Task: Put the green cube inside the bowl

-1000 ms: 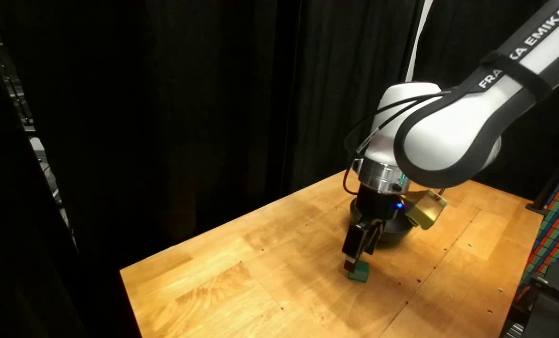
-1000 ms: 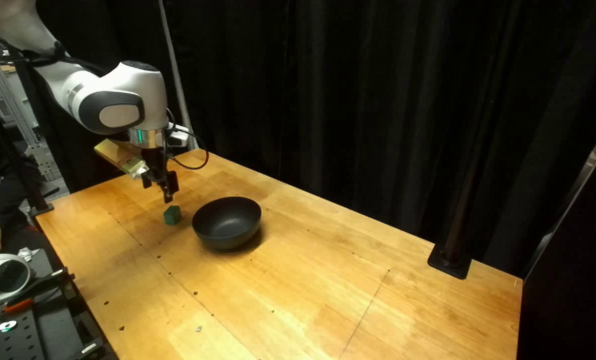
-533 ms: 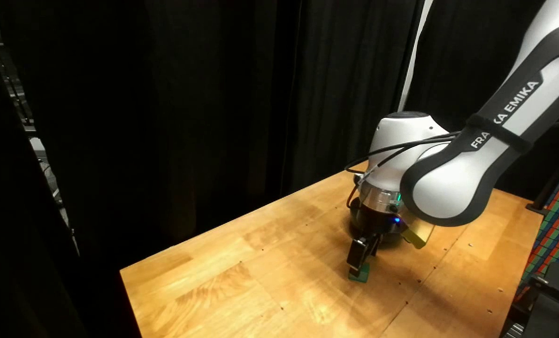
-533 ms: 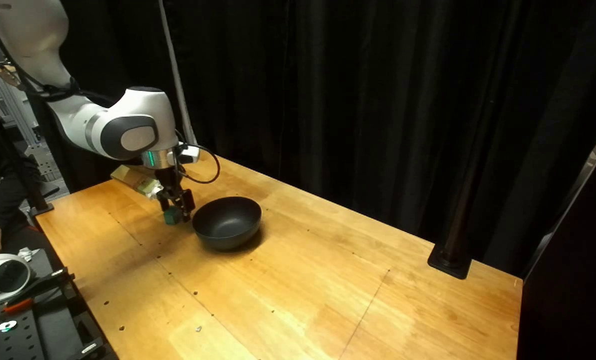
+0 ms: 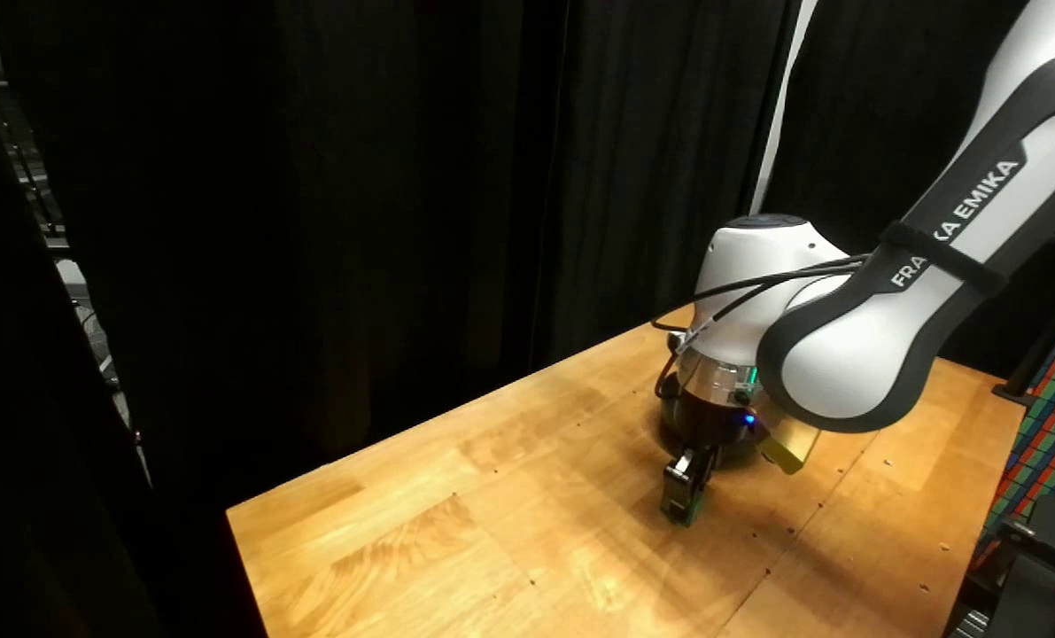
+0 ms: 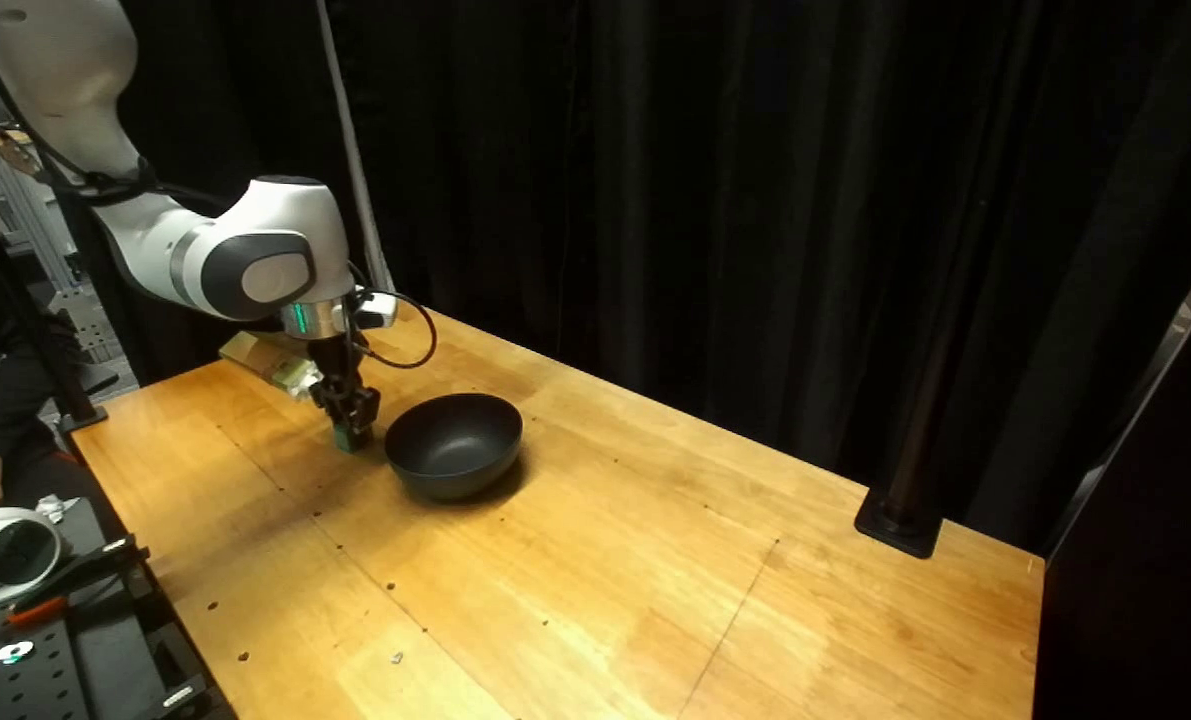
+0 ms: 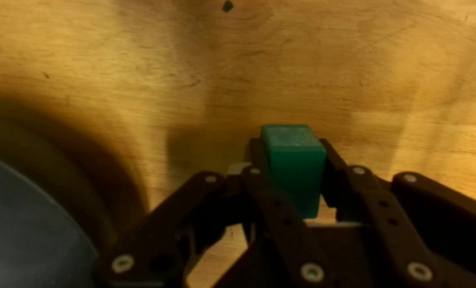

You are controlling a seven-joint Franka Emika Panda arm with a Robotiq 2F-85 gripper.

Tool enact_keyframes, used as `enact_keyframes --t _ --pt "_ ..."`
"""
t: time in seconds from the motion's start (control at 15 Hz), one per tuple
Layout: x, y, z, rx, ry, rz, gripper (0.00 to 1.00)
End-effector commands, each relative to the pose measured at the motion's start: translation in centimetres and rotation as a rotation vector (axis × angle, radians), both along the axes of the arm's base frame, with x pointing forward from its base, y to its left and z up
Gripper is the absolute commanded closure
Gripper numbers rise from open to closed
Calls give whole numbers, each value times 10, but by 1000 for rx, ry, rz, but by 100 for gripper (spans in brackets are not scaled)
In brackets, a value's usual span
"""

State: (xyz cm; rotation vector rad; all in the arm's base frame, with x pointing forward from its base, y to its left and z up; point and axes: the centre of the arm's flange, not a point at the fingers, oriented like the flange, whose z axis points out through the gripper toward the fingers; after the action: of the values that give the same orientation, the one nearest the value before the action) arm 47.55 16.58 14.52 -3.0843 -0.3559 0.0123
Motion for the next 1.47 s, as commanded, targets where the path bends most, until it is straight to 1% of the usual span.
enact_keyframes --t 0.0,0.2,0.4,0.53,0.6,0.67,0.73,0.8,0.87,0.93,1.0,1.07,1.13,1.2,1.27,1.33,1.4 --pt "6 -9 32 -11 14 -23 92" --pt "18 -28 74 -58 47 -84 92" --pt "43 -65 110 -125 -33 -201 92" --pt "58 -88 118 -158 -114 -266 92" --pt "64 -97 118 -176 -138 -289 92" --pt "69 -106 116 -199 -145 -308 92" --pt "74 -115 112 -218 -131 -324 91" --pt "78 -123 108 -224 -114 -339 42" --pt "79 -129 104 -224 -94 -350 41" --pt "80 -132 103 -218 -74 -359 36" --pt "80 -135 104 -206 -56 -363 27" --pt "81 -137 108 -192 -39 -369 19" --pt "83 -139 115 -180 -24 -380 12" --pt "85 -141 128 -151 -1 -378 4" --pt "88 -143 145 -115 33 -363 1" --pt "91 -143 159 -93 48 -357 0" --pt "93 -145 180 -61 79 -339 0"
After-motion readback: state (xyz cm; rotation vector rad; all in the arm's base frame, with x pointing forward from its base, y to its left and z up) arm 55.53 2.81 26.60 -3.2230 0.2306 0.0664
